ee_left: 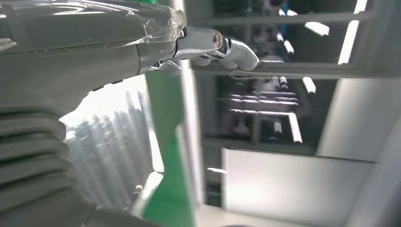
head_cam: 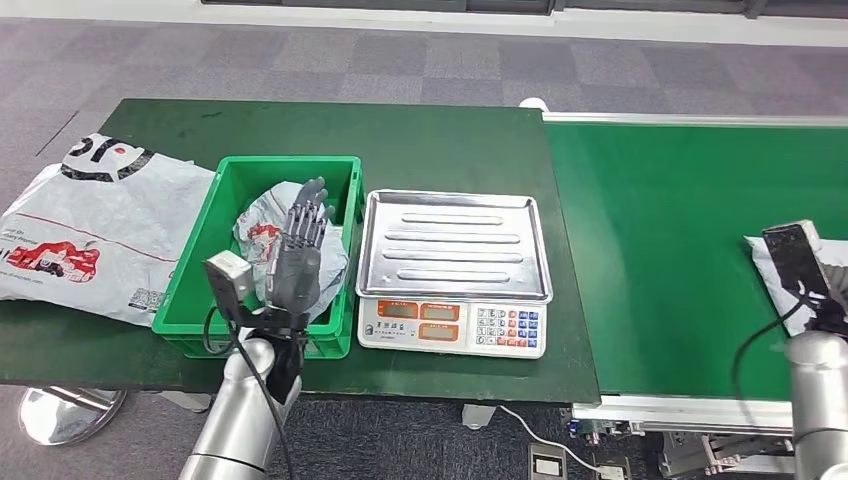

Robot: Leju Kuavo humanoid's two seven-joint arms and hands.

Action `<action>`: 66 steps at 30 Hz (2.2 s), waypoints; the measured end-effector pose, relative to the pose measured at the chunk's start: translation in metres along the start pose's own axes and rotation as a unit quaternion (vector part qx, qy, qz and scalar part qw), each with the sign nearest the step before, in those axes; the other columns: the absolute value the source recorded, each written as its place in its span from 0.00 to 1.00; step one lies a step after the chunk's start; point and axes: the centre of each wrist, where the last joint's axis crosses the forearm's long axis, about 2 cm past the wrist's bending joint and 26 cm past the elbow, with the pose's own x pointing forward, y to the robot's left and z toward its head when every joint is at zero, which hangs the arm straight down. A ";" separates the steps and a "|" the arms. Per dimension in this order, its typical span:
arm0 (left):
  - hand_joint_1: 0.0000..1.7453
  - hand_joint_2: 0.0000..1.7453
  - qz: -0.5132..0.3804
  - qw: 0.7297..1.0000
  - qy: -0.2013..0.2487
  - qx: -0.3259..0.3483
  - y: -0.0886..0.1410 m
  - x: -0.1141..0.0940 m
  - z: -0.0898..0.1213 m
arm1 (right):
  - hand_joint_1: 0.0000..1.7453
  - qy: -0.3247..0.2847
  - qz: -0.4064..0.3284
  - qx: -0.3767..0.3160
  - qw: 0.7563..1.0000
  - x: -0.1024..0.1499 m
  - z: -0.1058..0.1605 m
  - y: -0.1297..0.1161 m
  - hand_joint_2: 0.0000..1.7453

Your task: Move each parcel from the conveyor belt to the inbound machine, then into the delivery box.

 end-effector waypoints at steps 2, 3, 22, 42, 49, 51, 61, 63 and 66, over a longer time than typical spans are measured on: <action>0.00 1.00 -0.029 0.999 0.016 0.004 -0.007 -0.006 0.004 | 0.00 0.028 0.032 0.002 0.999 -0.017 -0.001 -0.007 1.00; 0.00 1.00 -0.036 0.999 0.023 0.001 -0.009 -0.008 0.006 | 0.00 0.041 0.045 0.003 0.998 -0.025 -0.002 -0.011 1.00; 0.00 1.00 -0.022 0.996 0.072 -0.054 -0.019 -0.025 0.018 | 0.00 0.221 0.182 0.135 0.949 -0.089 -0.011 -0.040 1.00; 0.00 1.00 -0.044 0.995 0.067 -0.057 -0.017 -0.023 0.012 | 0.00 0.362 0.230 0.392 0.814 -0.122 0.041 -0.027 1.00; 0.00 1.00 -0.049 0.995 0.065 -0.056 -0.017 -0.022 0.010 | 0.00 0.359 0.243 0.435 0.789 -0.123 0.070 -0.014 1.00; 0.00 1.00 -0.052 0.995 0.065 -0.056 -0.018 -0.022 0.010 | 0.00 0.359 0.252 0.441 0.783 -0.121 0.074 -0.010 1.00; 0.00 1.00 -0.055 0.995 0.067 -0.057 -0.018 -0.023 0.011 | 0.00 0.354 0.259 0.453 0.776 -0.115 0.082 -0.001 1.00; 0.00 1.00 -0.055 0.995 0.067 -0.057 -0.018 -0.023 0.011 | 0.00 0.353 0.259 0.453 0.776 -0.115 0.082 -0.001 1.00; 0.00 1.00 -0.055 0.995 0.067 -0.057 -0.018 -0.023 0.011 | 0.00 0.353 0.259 0.453 0.776 -0.115 0.082 -0.001 1.00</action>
